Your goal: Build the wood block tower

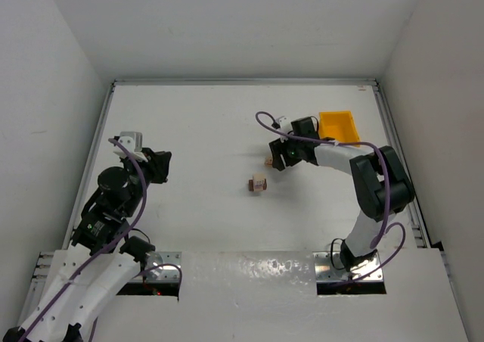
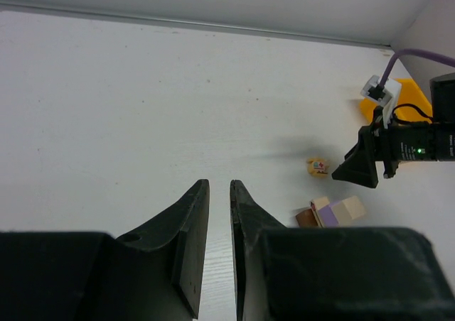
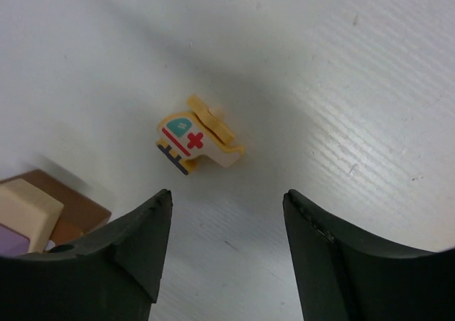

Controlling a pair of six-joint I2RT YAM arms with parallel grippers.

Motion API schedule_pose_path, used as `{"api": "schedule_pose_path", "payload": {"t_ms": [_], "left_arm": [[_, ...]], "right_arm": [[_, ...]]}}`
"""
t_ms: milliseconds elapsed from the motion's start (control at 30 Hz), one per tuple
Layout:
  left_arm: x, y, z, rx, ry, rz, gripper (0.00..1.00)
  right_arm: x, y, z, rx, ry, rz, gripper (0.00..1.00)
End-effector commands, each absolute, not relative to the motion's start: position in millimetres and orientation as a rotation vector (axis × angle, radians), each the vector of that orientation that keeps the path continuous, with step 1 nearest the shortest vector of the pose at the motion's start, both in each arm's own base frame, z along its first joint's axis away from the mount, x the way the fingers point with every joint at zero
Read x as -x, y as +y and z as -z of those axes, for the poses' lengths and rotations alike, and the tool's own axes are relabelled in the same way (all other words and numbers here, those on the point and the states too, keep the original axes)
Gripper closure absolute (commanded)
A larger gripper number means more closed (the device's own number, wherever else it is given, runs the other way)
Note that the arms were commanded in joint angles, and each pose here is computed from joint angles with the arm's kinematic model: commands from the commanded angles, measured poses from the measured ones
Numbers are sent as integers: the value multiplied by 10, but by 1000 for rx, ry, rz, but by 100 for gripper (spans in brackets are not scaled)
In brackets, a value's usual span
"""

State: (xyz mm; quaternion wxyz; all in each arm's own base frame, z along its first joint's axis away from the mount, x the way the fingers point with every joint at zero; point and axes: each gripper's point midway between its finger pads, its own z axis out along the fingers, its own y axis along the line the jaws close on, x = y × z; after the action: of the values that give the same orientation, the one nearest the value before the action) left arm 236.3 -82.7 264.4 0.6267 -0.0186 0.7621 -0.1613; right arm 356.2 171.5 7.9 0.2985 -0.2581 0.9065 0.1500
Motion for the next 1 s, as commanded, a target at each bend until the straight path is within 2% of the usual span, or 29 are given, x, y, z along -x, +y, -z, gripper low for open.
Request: {"api": "schedule_pose_path", "payload": {"t_ms": [0, 133, 167, 333, 433, 700, 833, 967], "left_arm": [[-2406, -844, -2766, 33, 1703, 381, 84], [-2413, -846, -2763, 33, 1706, 380, 84], [-2411, -843, -2766, 35, 1704, 380, 84], [-2421, -836, -2755, 36, 1708, 375, 84], [-2421, -833, -2752, 38, 1710, 374, 84], [-2425, -822, -2752, 40, 1709, 370, 84], [-2427, -817, -2752, 42, 1709, 369, 84], [-2431, -816, -2751, 42, 1709, 369, 84]], "right_arm": [[-3773, 1842, -313, 661, 2296, -435, 36], [-3805, 1929, -257, 725, 2339, -465, 33], [-3811, 1937, -234, 728, 2344, -461, 30], [-3853, 2012, -176, 833, 2353, -444, 24], [-3898, 2004, -107, 859, 2380, -391, 24], [-3943, 1941, -12, 881, 2408, -295, 36], [-3932, 1834, 37, 859, 2441, -217, 54], [-3878, 1831, 66, 807, 2449, -218, 60]]}}
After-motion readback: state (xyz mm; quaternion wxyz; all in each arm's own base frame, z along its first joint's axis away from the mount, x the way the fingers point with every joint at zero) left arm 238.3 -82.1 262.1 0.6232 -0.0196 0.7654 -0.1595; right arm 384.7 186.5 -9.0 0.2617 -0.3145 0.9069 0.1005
